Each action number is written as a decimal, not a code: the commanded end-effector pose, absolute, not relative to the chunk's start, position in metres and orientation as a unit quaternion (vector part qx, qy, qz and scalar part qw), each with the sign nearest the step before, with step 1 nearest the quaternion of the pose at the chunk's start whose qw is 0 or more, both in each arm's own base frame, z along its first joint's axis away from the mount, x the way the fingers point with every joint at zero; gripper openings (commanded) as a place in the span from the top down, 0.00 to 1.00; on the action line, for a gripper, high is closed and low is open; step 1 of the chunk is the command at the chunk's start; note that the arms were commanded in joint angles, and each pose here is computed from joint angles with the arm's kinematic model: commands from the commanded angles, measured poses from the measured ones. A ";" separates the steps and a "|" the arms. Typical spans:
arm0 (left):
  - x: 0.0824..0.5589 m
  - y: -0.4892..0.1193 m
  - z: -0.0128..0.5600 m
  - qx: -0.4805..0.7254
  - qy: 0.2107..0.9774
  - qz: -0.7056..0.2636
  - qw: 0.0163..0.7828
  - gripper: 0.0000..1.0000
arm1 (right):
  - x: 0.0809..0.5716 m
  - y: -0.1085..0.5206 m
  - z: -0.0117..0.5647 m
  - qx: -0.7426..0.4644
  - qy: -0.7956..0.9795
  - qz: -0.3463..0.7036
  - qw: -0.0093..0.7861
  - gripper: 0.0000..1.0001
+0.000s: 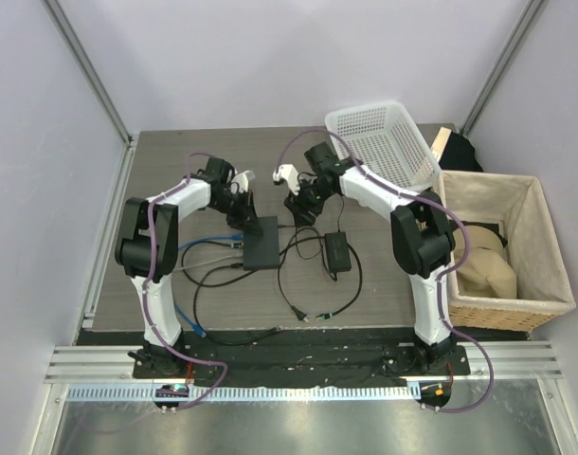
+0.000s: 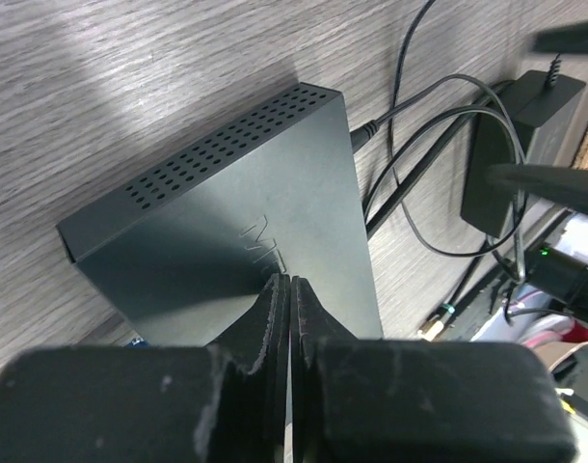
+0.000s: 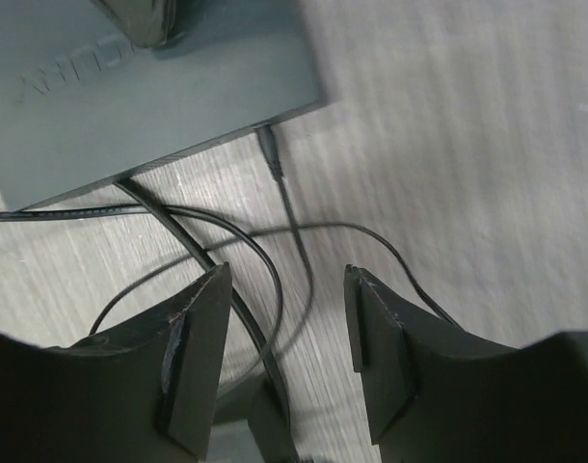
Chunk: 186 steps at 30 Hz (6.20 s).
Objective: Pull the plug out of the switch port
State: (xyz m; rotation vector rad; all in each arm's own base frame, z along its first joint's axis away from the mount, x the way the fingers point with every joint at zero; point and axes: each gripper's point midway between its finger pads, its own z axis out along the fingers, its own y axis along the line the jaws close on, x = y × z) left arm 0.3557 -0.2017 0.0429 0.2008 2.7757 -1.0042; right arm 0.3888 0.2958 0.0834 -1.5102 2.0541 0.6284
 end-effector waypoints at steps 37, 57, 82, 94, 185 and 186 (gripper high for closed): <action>0.322 -0.161 -0.047 0.021 0.972 -0.233 -0.020 1.00 | 0.404 0.358 0.056 -0.665 0.626 0.189 0.360 0.44; 0.323 -0.159 -0.046 0.023 0.973 -0.229 -0.014 1.00 | 0.388 0.363 0.033 -0.676 0.632 0.214 0.312 0.71; 0.324 -0.160 -0.050 0.025 0.973 -0.227 -0.013 1.00 | 0.409 0.333 0.019 -0.647 0.672 0.085 0.351 0.99; 0.323 -0.162 -0.051 0.029 0.974 -0.226 -0.015 1.00 | 0.361 0.350 0.002 -0.685 0.666 0.233 0.182 0.98; 0.316 -0.162 -0.077 0.065 0.989 -0.120 -0.054 1.00 | 0.365 0.276 0.042 -0.572 0.763 0.269 0.134 0.99; 0.316 -0.162 -0.077 0.066 0.989 -0.120 -0.053 1.00 | 0.357 0.271 0.040 -0.567 0.768 0.271 0.125 0.99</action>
